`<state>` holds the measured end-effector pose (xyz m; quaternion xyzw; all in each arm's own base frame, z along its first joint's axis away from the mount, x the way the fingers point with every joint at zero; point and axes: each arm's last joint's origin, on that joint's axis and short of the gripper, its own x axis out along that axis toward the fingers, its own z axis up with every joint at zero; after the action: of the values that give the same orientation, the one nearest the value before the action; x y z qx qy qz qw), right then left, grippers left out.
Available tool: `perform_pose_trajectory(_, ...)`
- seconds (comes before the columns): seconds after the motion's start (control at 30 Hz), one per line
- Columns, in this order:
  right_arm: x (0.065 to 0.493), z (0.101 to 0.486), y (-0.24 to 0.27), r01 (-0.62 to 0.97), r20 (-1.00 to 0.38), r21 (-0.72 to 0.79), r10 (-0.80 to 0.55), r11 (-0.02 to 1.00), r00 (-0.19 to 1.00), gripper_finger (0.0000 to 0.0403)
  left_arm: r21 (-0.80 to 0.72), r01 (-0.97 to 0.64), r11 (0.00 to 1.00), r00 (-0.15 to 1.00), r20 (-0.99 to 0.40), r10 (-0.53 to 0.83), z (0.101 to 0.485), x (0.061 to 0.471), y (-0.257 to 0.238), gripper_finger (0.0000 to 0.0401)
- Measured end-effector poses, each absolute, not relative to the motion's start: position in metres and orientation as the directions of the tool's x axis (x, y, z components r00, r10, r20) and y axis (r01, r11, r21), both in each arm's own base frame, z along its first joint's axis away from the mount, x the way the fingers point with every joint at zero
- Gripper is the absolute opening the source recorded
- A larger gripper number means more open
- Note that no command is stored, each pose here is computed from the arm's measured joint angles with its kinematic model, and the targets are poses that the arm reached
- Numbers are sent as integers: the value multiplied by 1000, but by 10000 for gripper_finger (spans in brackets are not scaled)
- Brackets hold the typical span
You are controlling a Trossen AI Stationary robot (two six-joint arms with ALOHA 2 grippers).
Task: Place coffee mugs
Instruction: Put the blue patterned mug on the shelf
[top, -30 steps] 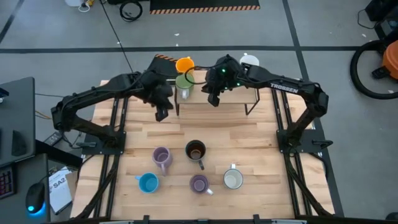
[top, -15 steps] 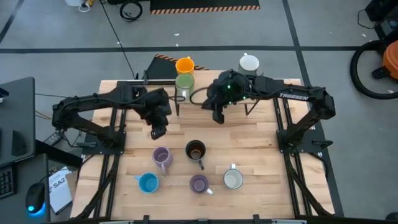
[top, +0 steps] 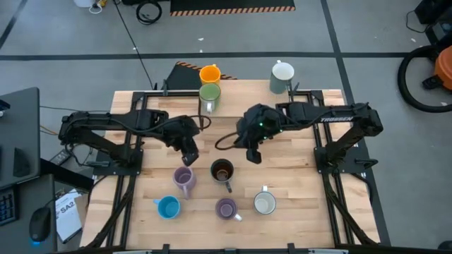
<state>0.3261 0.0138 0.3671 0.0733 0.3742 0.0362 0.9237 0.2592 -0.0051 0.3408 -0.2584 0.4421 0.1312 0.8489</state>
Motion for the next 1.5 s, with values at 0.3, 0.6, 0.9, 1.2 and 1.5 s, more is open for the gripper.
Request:
perform_pose_trajectory(0.3,322,364,34,10,-715,232,163,973,680,80,-251,-710,658,569,-755,325,344,261,4,50)
perform_pose_trajectory(0.6,326,359,51,81,-698,214,94,974,710,121,-243,-480,843,576,-812,95,341,259,14,50)
perform_pose_trajectory(0.9,329,360,49,252,-669,287,5,924,743,139,-298,-143,944,439,-874,-210,334,246,0,50)
perform_pose_trajectory(1.2,316,351,72,361,-755,359,41,861,655,139,-116,-115,987,414,-908,-59,332,244,-1,50)
perform_pose_trajectory(1.5,297,337,119,306,-808,391,165,868,566,139,-52,-121,991,415,-910,3,333,243,3,50)
